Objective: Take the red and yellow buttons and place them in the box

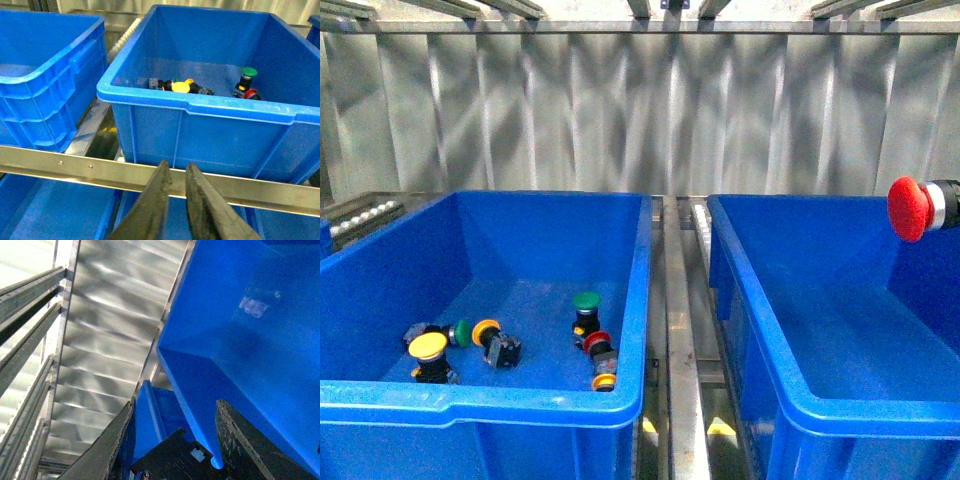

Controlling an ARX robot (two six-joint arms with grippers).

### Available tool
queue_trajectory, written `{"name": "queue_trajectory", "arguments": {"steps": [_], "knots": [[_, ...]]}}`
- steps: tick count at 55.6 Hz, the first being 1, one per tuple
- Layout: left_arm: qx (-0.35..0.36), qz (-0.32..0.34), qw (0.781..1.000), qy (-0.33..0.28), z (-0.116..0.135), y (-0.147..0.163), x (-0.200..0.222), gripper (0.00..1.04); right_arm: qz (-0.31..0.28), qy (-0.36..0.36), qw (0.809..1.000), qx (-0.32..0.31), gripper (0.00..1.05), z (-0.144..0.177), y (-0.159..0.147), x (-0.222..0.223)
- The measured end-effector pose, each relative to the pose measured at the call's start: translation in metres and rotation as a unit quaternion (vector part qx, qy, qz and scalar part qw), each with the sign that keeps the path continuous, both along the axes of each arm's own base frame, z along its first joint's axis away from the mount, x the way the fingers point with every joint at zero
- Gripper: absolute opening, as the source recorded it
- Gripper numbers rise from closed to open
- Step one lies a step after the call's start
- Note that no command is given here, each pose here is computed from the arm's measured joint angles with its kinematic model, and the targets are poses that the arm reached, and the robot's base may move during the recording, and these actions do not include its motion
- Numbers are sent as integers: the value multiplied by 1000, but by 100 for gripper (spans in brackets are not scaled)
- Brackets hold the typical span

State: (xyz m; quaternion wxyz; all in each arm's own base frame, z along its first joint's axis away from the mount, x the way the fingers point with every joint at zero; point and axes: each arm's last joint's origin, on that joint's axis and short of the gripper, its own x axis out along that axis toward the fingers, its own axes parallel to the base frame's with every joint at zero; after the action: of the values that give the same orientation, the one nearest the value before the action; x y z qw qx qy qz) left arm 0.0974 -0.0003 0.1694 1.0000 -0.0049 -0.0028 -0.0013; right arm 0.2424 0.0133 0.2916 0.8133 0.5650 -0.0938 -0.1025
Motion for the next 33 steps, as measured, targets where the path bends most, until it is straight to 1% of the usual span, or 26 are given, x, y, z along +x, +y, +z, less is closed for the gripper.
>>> {"name": "queue_trajectory", "arguments": {"steps": [1,6,10,12,13,15,17,19,21,25,27,30,33], "knots": [[0,0,1000,0,0,0,0,20,0,1,1000,-3,40,0,0,0],[0,0,1000,0,0,0,0,33,-2,4,1000,-13,40,0,1,0],[0,0,1000,0,0,0,0,48,0,3,1000,-20,40,0,2,0],[0,0,1000,0,0,0,0,56,2,0,1000,-21,40,1,3,0],[0,0,1000,0,0,0,0,56,2,0,1000,-21,40,1,3,0],[0,0,1000,0,0,0,0,64,4,-4,1000,-20,40,0,3,0],[0,0,1000,0,0,0,0,69,5,-7,1000,-20,40,0,3,-1],[0,0,1000,0,0,0,0,77,6,-7,1000,-21,40,0,4,-1],[0,0,1000,0,0,0,0,81,7,-6,1000,-22,40,-1,4,-1],[0,0,1000,0,0,0,0,96,9,-7,1000,-21,40,-1,5,-1],[1,0,1000,0,0,0,0,99,10,-9,1000,-21,40,0,6,-1],[1,0,1000,0,0,0,0,96,12,-14,1000,-21,40,0,7,-1],[1,0,1000,0,0,0,0,97,14,-15,1000,-22,40,1,7,-1]]}}
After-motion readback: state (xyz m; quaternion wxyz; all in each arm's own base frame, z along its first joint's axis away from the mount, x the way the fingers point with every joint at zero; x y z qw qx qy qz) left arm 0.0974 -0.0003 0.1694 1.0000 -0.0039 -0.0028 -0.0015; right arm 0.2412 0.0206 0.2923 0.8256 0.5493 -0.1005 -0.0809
